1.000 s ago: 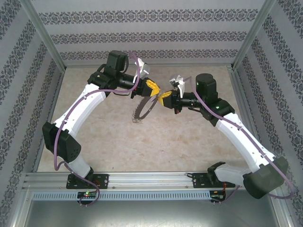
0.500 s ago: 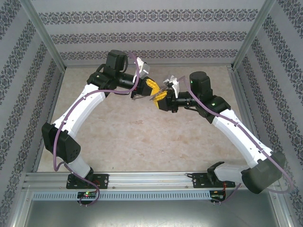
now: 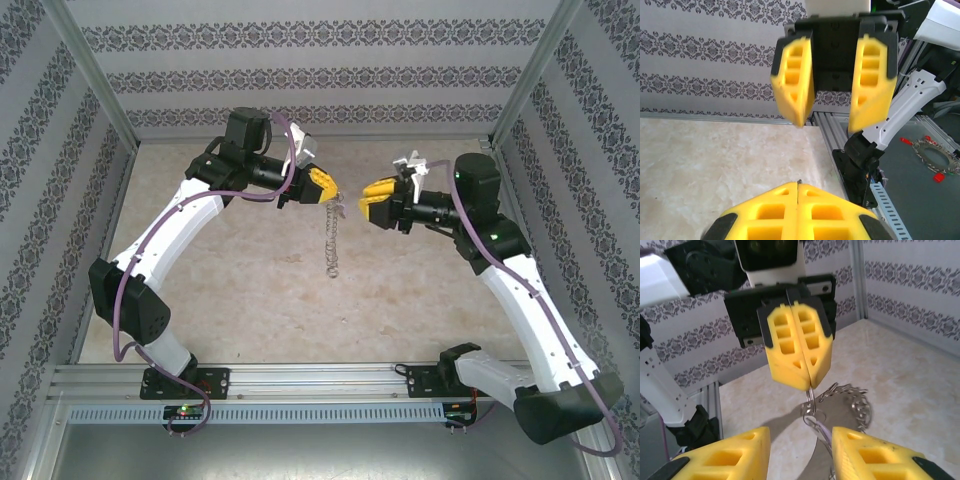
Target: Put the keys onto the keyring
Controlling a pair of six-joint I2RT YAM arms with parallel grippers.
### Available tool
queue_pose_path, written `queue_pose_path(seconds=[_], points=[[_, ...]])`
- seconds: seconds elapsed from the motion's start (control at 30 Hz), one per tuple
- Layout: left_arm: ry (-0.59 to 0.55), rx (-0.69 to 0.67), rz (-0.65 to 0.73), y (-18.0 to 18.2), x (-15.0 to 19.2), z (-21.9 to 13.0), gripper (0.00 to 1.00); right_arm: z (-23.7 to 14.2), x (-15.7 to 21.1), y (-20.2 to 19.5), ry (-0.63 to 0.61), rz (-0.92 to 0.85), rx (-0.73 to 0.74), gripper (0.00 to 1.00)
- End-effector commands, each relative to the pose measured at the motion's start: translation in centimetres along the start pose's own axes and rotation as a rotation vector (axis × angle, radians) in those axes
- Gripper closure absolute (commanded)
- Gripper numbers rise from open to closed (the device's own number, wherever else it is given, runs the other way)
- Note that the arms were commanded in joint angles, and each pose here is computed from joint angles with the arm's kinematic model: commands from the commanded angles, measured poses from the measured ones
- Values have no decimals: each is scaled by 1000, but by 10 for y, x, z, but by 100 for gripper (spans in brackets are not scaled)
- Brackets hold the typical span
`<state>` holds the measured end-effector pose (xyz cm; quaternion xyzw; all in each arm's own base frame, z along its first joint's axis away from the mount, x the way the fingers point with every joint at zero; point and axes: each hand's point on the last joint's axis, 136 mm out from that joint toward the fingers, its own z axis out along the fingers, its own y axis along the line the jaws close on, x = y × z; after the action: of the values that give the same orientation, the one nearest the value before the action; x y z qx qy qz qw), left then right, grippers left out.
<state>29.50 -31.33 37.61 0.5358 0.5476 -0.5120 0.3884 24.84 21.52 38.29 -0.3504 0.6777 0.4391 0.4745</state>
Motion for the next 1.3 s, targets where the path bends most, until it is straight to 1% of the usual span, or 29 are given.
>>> queue_pose_path(seconds=[0.0, 0.37, 0.7, 0.83, 0.93, 1.0, 1.13, 1.23, 1.27], points=[[-33, 30, 56, -15, -15, -2, 100, 2, -8, 6, -16, 5, -58, 63], [-37, 30, 58, -16, -18, -3, 100, 28, -5, -2, 7, 34, -133, 63], [-38, 30, 56, -16, -19, -3, 100, 39, -8, -5, 14, 38, -166, 63], [-39, 28, 57, -16, -19, -3, 100, 43, -6, -3, 22, 40, -182, 66], [-39, 29, 57, -16, -19, -2, 100, 46, -4, -1, 30, 46, -190, 69], [-40, 29, 57, -16, -19, -3, 100, 47, -3, -2, 32, 46, -190, 74], [-40, 29, 55, -16, -19, -3, 100, 47, -5, -2, 34, 39, -183, 100], [-33, 5, 48, -11, -19, -2, 100, 46, -8, -4, 55, 30, -160, 100], [-29, -18, 44, -7, -18, -3, 97, 45, -9, -4, 66, 25, -150, 100]])
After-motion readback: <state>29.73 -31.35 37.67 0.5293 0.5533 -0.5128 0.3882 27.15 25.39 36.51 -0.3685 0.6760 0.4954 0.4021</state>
